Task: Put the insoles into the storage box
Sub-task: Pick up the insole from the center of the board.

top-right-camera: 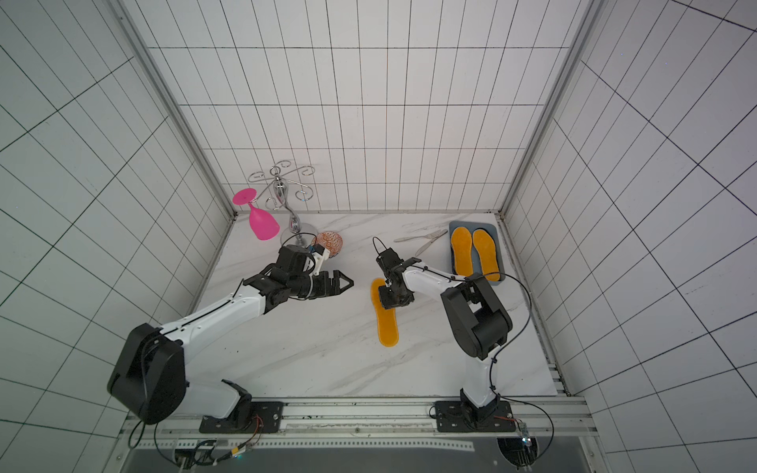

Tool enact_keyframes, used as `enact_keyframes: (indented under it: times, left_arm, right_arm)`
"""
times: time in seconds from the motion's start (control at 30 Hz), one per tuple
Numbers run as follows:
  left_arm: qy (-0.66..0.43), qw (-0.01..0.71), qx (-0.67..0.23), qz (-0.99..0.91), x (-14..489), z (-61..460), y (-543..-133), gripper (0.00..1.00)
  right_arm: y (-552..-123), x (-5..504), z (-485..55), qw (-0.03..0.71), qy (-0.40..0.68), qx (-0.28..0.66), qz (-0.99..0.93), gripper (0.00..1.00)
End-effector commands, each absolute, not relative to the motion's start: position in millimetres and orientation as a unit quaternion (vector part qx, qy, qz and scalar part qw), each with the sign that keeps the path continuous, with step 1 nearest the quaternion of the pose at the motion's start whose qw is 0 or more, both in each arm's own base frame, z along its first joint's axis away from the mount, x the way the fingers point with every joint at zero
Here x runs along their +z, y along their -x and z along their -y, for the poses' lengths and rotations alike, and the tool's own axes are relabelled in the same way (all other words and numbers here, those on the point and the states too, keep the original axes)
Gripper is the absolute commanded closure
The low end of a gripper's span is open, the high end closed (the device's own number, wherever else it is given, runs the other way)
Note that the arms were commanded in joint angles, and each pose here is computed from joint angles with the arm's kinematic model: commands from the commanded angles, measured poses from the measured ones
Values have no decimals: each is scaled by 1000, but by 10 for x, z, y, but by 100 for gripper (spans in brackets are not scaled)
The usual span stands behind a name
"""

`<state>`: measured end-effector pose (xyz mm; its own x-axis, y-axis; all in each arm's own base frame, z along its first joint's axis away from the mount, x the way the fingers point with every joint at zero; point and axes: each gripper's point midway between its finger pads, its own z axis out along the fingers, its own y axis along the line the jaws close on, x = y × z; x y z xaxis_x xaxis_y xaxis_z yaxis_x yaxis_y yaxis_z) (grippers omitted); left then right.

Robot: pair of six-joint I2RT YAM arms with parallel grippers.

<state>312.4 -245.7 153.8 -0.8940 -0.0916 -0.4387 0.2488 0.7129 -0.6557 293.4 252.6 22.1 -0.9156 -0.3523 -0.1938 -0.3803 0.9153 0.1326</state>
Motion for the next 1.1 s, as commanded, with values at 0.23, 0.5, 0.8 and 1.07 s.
enact_keyframes:
  times: [0.23, 0.5, 0.8, 1.07]
  left_arm:
    - [-43, 232, -391, -890, 1573, 2471, -3101, 1]
    - [-41, 229, -391, -890, 1547, 2483, -3074, 1]
    - [-37, 230, -404, -885, 1591, 2560, -3083, 1]
    - [2, 246, -475, -845, 1805, 2764, -3211, 5]
  right_arm:
    - [-2907, -161, -2358, 50, 176, 42, -982, 64]
    - [-2852, -268, -2236, 46, 181, 20, -982, 94]
    - [-3122, 496, -2540, 134, 143, 117, -974, 100]
    - [-3253, 1316, -2679, 190, 84, 219, -953, 100]
